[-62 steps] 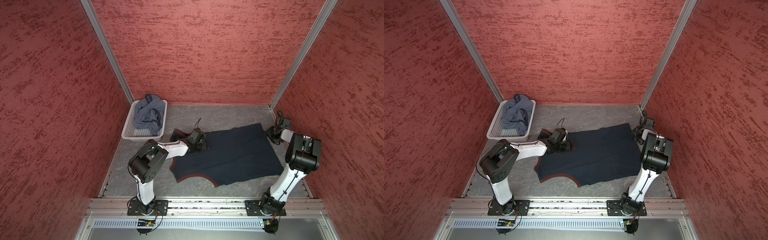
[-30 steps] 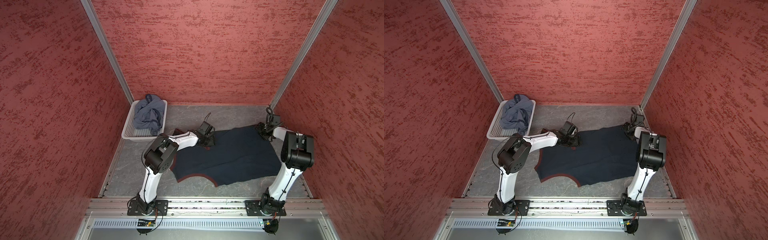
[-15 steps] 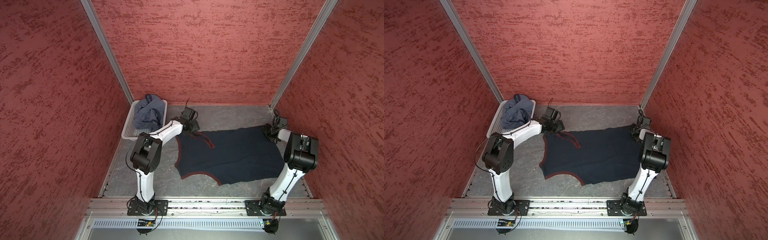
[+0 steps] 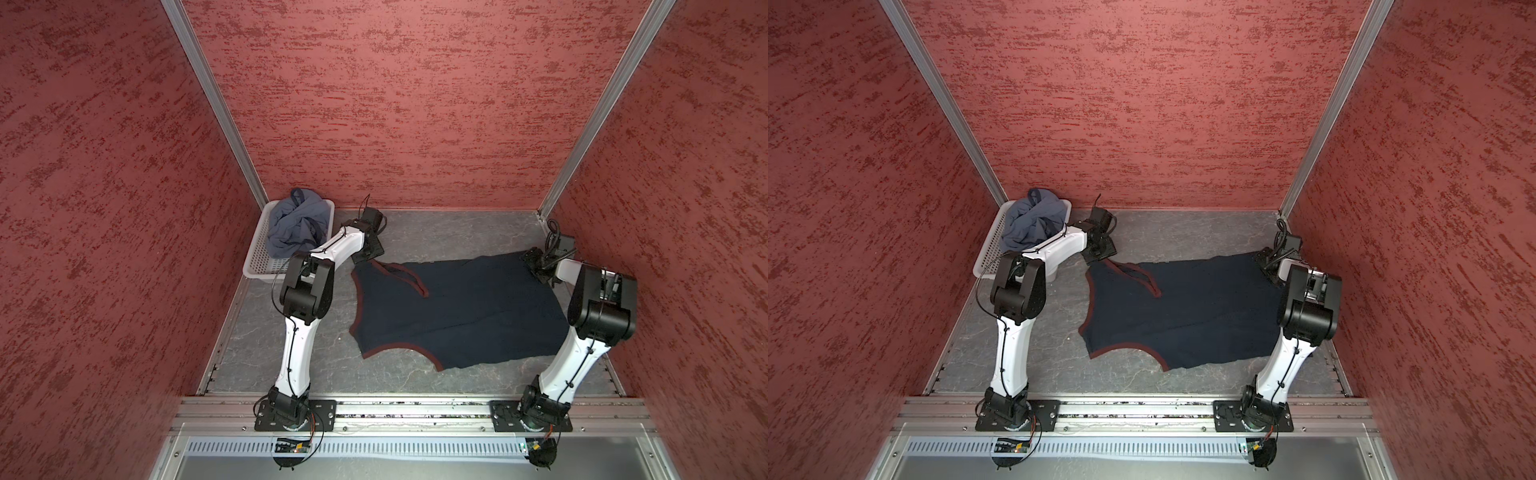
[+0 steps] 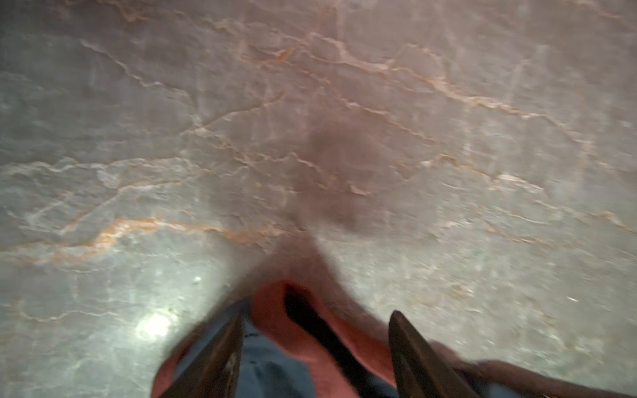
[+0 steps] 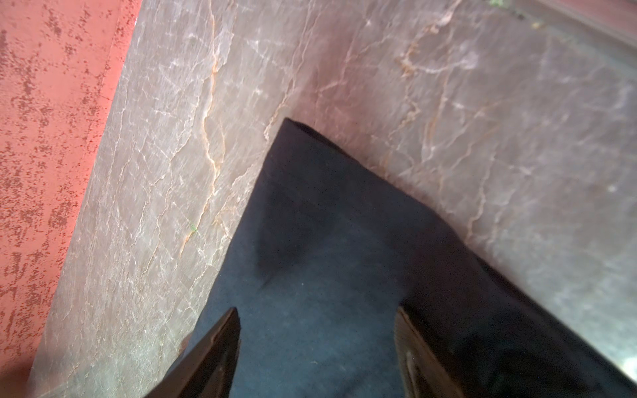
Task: Fold and stack tank tops
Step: Smooth out the tank top at the top-center of the table.
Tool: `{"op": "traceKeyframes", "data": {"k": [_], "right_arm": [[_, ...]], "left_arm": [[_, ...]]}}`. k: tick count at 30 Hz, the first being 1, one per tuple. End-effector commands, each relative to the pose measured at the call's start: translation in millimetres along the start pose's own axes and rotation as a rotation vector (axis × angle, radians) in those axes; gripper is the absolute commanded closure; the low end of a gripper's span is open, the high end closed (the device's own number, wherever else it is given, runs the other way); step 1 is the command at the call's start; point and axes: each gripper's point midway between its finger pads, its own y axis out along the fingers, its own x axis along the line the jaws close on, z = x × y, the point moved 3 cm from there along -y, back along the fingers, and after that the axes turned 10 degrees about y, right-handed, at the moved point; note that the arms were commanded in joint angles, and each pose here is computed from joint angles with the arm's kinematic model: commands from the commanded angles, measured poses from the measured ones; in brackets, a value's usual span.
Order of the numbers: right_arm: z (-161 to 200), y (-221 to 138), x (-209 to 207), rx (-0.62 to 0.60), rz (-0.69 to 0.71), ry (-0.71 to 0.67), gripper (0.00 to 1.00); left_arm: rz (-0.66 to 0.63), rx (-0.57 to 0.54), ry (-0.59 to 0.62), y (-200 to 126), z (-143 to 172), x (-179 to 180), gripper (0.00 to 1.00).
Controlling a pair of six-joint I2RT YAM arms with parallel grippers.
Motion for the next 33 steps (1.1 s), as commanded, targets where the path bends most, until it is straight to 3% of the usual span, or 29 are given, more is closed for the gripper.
{"op": "traceKeyframes", "data": {"k": [1, 6, 12, 18, 22, 30, 33], "right_arm": [[17.9, 9.7, -35.1, 0.052, 0.117, 0.046, 0.28], [18.4, 9.7, -35.1, 0.055, 0.117, 0.045, 0.29], [18.2, 9.8, -34.3, 0.057, 0.114, 0.043, 0.3], [17.5, 9.5, -36.1, 0.05, 0.128, 0.043, 0.31], [14.8, 8.3, -39.9, 0.032, 0.155, 0.042, 0.31], [14.4, 8.4, -40.6, 0.031, 0.159, 0.045, 0.32], [14.8, 6.8, -41.1, 0.029, 0.162, 0.045, 0.32]], "left_arm": [[-0.057, 0.006, 0.027, 7.3, -3.7, 7.5, 0.35], [-0.071, 0.005, 0.032, 14.7, -6.7, 8.3, 0.41], [-0.072, 0.013, 0.034, 17.5, -6.5, 7.2, 0.56], [-0.061, -0.063, 0.051, -4.4, -11.4, 4.9, 0.79], [-0.007, -0.18, 0.064, -33.9, -10.1, 6.2, 0.9], [0.101, -0.36, 0.135, -72.7, 25.9, 7.5, 0.95], [0.108, -0.355, 0.123, -70.8, 44.7, 15.7, 0.95]]}}
